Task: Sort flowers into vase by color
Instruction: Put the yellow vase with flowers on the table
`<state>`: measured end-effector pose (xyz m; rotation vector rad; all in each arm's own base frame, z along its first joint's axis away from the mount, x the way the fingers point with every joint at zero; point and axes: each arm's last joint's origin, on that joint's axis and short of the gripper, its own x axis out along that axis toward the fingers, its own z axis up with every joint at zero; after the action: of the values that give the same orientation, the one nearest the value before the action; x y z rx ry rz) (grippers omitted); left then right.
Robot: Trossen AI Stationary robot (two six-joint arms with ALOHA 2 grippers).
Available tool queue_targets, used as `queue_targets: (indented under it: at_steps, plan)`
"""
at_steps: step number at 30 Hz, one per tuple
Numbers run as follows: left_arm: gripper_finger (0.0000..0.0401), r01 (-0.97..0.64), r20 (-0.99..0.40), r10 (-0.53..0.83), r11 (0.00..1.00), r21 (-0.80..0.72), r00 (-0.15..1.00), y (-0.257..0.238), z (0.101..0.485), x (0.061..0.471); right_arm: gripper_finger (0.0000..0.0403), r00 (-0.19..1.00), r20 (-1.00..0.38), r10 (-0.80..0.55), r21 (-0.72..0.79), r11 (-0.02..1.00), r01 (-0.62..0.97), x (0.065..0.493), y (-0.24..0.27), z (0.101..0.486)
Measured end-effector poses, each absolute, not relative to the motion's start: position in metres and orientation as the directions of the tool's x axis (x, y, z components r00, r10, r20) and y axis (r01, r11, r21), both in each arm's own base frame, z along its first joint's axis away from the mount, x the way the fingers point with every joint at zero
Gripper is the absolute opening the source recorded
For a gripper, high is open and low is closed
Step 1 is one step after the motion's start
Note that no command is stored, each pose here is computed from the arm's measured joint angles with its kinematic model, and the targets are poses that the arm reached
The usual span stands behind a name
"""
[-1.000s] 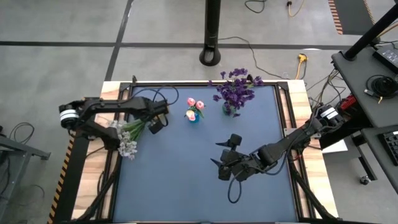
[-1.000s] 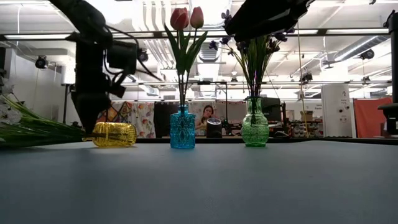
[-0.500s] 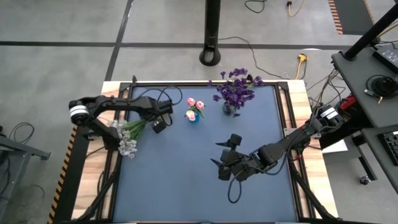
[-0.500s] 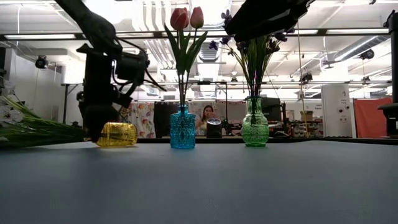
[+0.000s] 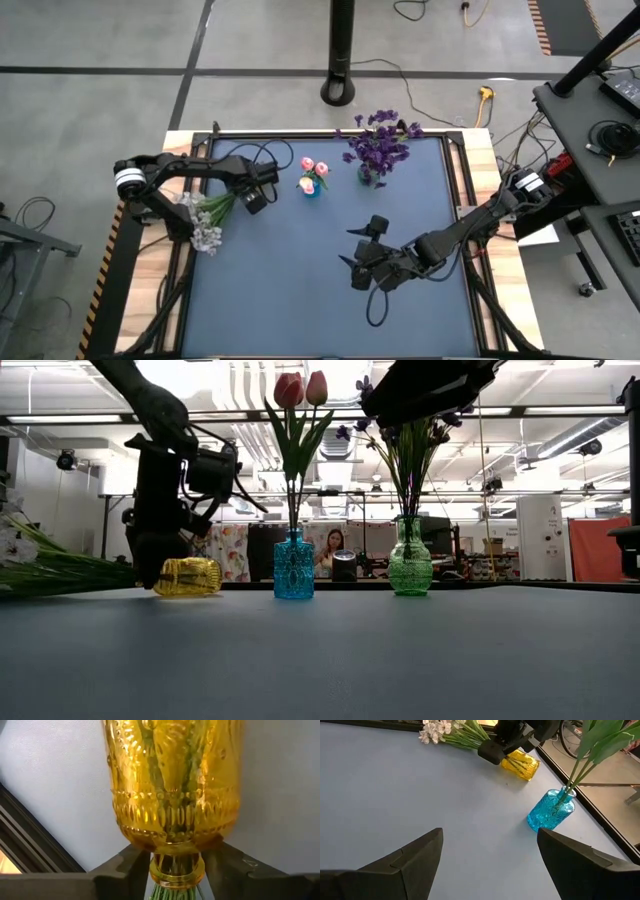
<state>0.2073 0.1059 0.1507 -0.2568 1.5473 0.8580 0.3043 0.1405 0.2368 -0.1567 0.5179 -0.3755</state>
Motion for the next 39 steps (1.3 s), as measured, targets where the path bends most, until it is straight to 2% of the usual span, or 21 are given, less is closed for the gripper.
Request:
queue_targets:
  at_steps: [5,17,23,28,33,39]
  plan:
    - [0.0127,-0.624,-0.929,0.318,0.69,0.365,-0.192,0.106,0.153,0.208,0.0315,0.803,-0.453,-0.388,-0.24,0.92,0.309,0.304,0.14,0.237]
    - [0.0126,-0.612,-0.916,0.322,0.683,0.399,-0.238,0.109,0.174,0.213,0.0315,0.802,-0.454,-0.389,-0.247,0.92,0.306,0.304,0.14,0.237]
    - [0.0126,-0.611,-0.912,0.337,0.679,0.407,-0.233,0.113,0.193,0.22,0.0315,0.802,-0.454,-0.389,-0.251,0.919,0.303,0.304,0.14,0.237]
    - [0.0126,-0.582,-0.881,0.388,0.662,0.472,-0.273,0.116,0.213,0.223,0.0315,0.802,-0.456,-0.385,-0.25,0.921,0.3,0.304,0.141,0.237]
    - [0.0126,-0.583,-0.881,0.41,0.665,0.467,-0.238,0.118,0.236,0.228,0.0315,0.802,-0.457,-0.385,-0.25,0.921,0.3,0.304,0.14,0.236]
    - [0.0126,-0.555,-0.852,0.458,0.652,0.517,-0.256,0.119,0.268,0.229,0.0315,0.802,-0.457,-0.385,-0.25,0.921,0.299,0.304,0.14,0.236]
